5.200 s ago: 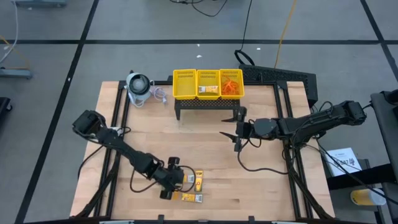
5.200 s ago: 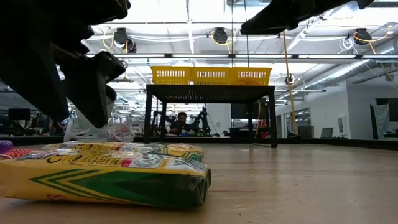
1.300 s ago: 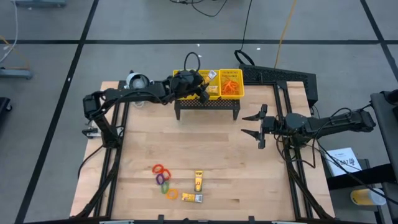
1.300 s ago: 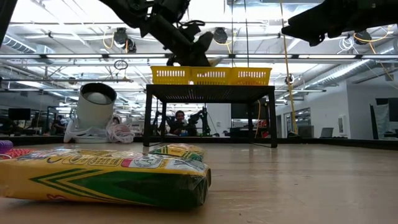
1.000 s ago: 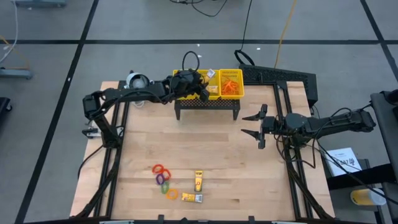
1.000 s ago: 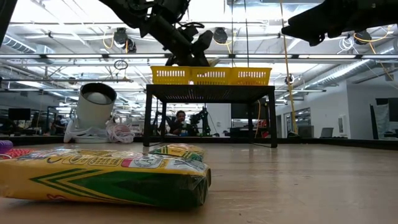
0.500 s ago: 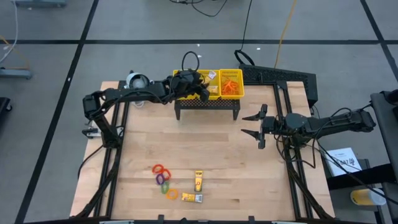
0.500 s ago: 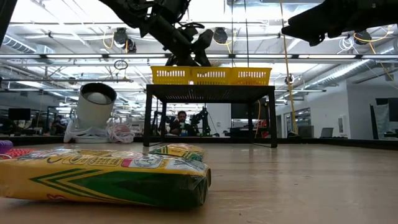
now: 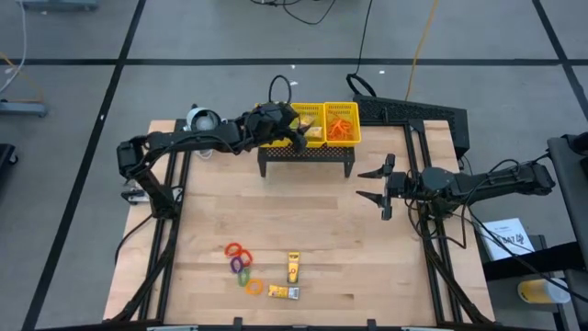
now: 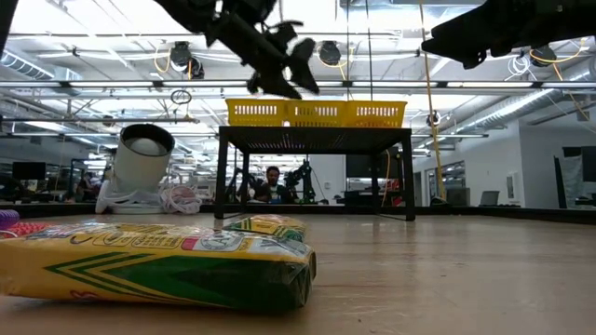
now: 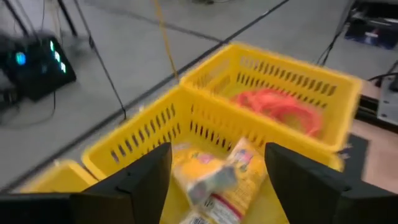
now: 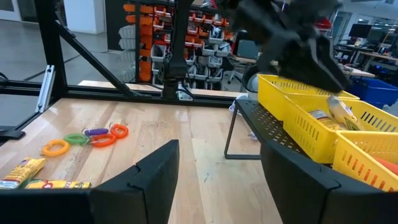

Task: Pick & Place Office Desk Supplies
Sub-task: Put the crayons box into the middle yellow bin on the shelf

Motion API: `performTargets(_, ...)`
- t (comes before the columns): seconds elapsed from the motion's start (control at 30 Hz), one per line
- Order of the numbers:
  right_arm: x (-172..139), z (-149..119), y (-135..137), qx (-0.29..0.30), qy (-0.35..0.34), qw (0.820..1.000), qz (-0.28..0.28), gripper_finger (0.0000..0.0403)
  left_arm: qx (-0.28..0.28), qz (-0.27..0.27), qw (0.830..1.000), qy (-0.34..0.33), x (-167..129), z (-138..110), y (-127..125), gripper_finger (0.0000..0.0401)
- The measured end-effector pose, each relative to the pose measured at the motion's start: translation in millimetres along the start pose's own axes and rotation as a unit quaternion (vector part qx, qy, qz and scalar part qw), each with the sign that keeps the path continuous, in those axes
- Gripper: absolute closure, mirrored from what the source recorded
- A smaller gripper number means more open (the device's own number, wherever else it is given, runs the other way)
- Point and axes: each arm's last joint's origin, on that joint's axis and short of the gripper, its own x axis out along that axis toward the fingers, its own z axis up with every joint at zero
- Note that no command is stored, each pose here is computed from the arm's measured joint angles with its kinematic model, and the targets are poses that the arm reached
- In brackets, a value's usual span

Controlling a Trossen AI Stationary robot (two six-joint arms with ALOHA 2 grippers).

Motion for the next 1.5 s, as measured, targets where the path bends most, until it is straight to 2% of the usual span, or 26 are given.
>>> performTargets(0.13,0.0,0.0,0.0,0.0,0.0,1.0,0.0,0.0188,0.028,-0.011,1.0,-0.006,-25.2,13.3,-3.2,0.0132)
performTargets(0.4,0.1,0.0,0.0,-0.002,0.0,1.0,0.0,0.0188,0.021,-0.044,0.999,0.002,-104.2,36.4,-7.0,0.0132)
performTargets(0.6,0.1,0.1,0.0,-0.001,-0.001,1.0,0.0,0.0188,0.05,-0.159,0.986,-0.011,-153.4,41.3,-35.1,0.0132)
performTargets(0.87,0.0,0.7,0.0,0.001,-0.004,1.0,0.0,0.0188,0.115,-0.267,0.957,-0.016,-186.5,28.7,-89.3,0.0132)
performTargets(0.93,0.0,0.7,0.0,0.001,-0.004,1.0,0.0,0.0188,0.124,-0.284,0.951,-0.013,-192.5,22.7,-98.8,0.0132)
performTargets(1.03,0.1,0.8,0.0,0.004,-0.004,1.0,0.0,0.0188,0.134,-0.282,0.95,-0.006,-197.1,8.3,-110.8,0.0132)
performTargets(1.17,3.4,1.2,0.9,0.011,-0.009,1.0,0.001,0.0188,0.138,-0.253,0.958,0.0,-208.3,-15.1,-116.6,0.0132)
performTargets(1.27,7.9,-0.3,2.1,0.011,-0.005,1.0,0.002,0.0188,0.104,-0.244,0.964,-0.023,-211.7,-31.9,-118.0,0.0132)
performTargets(1.33,11.5,-1.1,3.0,0.01,-0.004,1.0,0.002,0.0188,0.084,-0.255,0.963,-0.01,-208.7,-53.4,-120.9,0.0132)
performTargets(1.5,18.3,-2.4,4.8,0.0,-0.006,1.0,0.001,0.0188,0.061,-0.316,0.946,0.049,-197.7,-104.6,-129.9,0.0132)
